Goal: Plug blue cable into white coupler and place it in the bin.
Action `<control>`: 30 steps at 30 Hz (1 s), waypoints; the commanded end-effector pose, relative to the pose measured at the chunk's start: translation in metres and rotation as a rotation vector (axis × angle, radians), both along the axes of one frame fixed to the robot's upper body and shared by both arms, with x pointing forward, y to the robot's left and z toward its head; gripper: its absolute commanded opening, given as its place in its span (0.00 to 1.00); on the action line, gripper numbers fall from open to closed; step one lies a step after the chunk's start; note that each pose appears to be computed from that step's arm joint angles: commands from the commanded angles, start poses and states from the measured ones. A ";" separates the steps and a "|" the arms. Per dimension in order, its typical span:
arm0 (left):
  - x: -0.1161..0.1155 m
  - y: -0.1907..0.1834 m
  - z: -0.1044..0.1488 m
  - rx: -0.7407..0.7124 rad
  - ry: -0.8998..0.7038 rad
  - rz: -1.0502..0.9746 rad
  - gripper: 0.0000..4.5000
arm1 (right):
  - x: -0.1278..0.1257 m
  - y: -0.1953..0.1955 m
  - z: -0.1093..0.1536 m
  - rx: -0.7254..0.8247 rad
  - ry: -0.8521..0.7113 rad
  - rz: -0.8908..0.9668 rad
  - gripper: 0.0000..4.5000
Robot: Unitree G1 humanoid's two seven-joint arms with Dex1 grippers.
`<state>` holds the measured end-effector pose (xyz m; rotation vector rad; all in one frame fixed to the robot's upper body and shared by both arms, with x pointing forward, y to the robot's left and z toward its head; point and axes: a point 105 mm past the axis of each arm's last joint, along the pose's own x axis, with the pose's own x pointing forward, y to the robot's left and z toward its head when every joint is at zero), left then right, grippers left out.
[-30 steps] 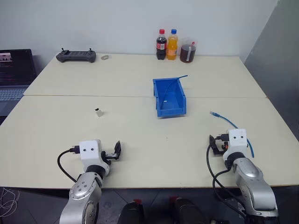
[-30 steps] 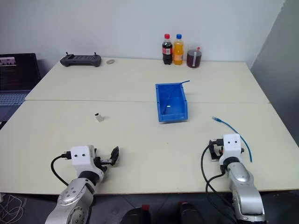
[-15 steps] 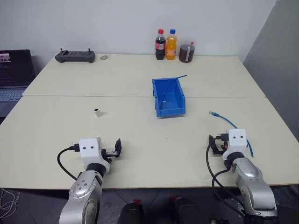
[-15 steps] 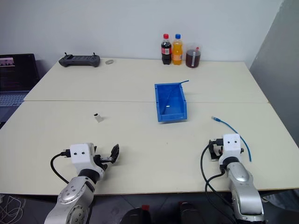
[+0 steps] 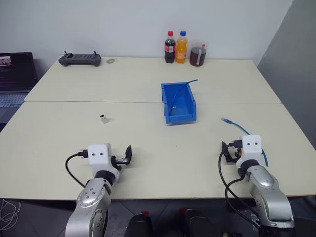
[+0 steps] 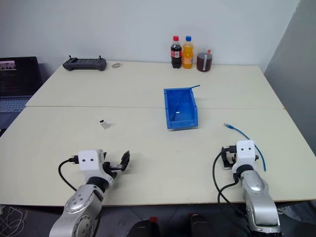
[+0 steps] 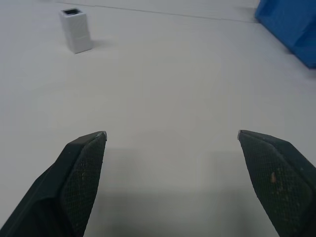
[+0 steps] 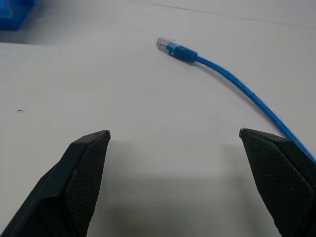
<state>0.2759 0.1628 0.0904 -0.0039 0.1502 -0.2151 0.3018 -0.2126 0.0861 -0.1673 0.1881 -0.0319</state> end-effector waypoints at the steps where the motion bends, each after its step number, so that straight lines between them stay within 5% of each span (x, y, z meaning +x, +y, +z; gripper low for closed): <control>1: 0.003 -0.060 0.025 0.086 -0.102 -0.413 1.00 | 0.001 -0.004 0.039 -0.056 -0.119 0.044 0.99; 5: -0.001 -0.118 0.030 0.204 -0.148 -0.887 1.00 | 0.013 -0.031 0.038 -0.081 -0.052 0.125 0.99; 8: 0.007 -0.137 0.032 0.236 -0.162 -1.056 1.00 | 0.027 -0.051 0.035 -0.087 0.021 0.218 0.99; 16: 0.035 -0.157 0.030 0.274 -0.172 -1.199 1.00 | 0.062 -0.089 0.027 -0.054 0.185 0.391 0.99; 24: 0.037 -0.165 0.026 0.291 -0.182 -1.236 1.00 | 0.065 -0.091 -0.002 -0.017 0.361 0.519 0.99; 30: 0.038 -0.156 0.027 0.285 -0.175 -1.205 1.00 | 0.066 -0.088 -0.010 -0.016 0.393 0.545 0.68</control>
